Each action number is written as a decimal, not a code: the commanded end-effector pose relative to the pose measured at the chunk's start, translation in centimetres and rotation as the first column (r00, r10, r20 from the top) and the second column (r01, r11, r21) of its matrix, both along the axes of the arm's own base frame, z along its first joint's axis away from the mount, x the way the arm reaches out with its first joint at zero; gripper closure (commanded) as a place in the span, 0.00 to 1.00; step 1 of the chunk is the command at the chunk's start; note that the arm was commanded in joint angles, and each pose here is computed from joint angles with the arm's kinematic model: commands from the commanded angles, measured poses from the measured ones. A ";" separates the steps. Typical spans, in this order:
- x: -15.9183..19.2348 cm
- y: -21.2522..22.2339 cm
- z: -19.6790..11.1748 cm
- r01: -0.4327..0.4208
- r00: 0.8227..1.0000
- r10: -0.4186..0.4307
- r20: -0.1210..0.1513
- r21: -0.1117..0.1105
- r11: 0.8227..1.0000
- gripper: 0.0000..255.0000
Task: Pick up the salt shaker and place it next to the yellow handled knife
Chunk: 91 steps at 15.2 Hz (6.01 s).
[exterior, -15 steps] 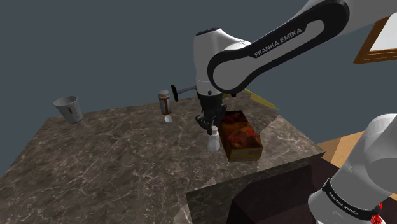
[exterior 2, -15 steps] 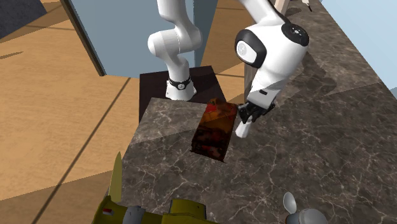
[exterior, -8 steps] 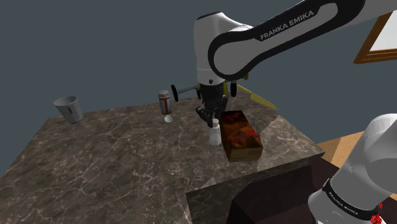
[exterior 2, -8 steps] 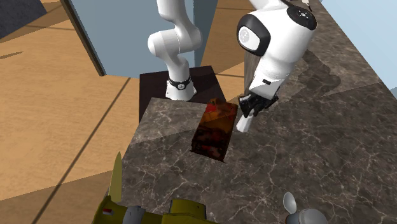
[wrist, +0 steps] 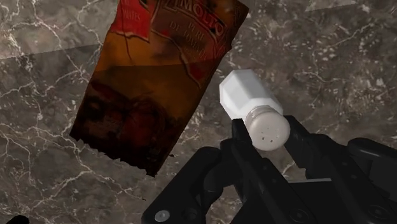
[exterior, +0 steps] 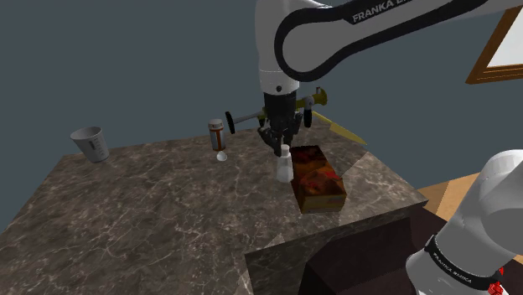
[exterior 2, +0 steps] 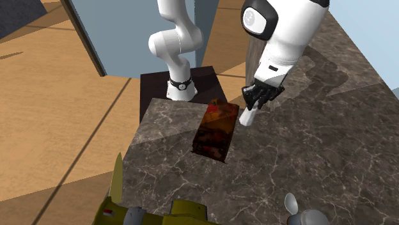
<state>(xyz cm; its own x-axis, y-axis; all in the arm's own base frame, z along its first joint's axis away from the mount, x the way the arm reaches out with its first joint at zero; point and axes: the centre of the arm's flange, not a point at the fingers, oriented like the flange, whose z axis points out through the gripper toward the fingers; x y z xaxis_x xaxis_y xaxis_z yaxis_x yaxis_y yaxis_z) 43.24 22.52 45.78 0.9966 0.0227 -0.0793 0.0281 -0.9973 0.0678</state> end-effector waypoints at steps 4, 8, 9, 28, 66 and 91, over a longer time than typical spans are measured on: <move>0.1 0.0 2.7 0.000 1.000 0.000 0.000 0.000 1.000 1.00; 0.1 0.0 4.8 0.000 1.000 0.000 0.000 0.000 1.000 1.00; 0.1 0.0 5.4 0.000 1.000 0.000 0.000 0.000 1.000 1.00; 0.5 -14.5 9.2 0.000 1.000 0.000 0.000 0.000 1.000 1.00; 1.4 -46.3 2.0 0.000 1.000 0.000 0.000 0.000 1.000 1.00; 1.4 -46.3 -7.7 0.000 1.000 0.000 0.000 0.000 1.000 1.00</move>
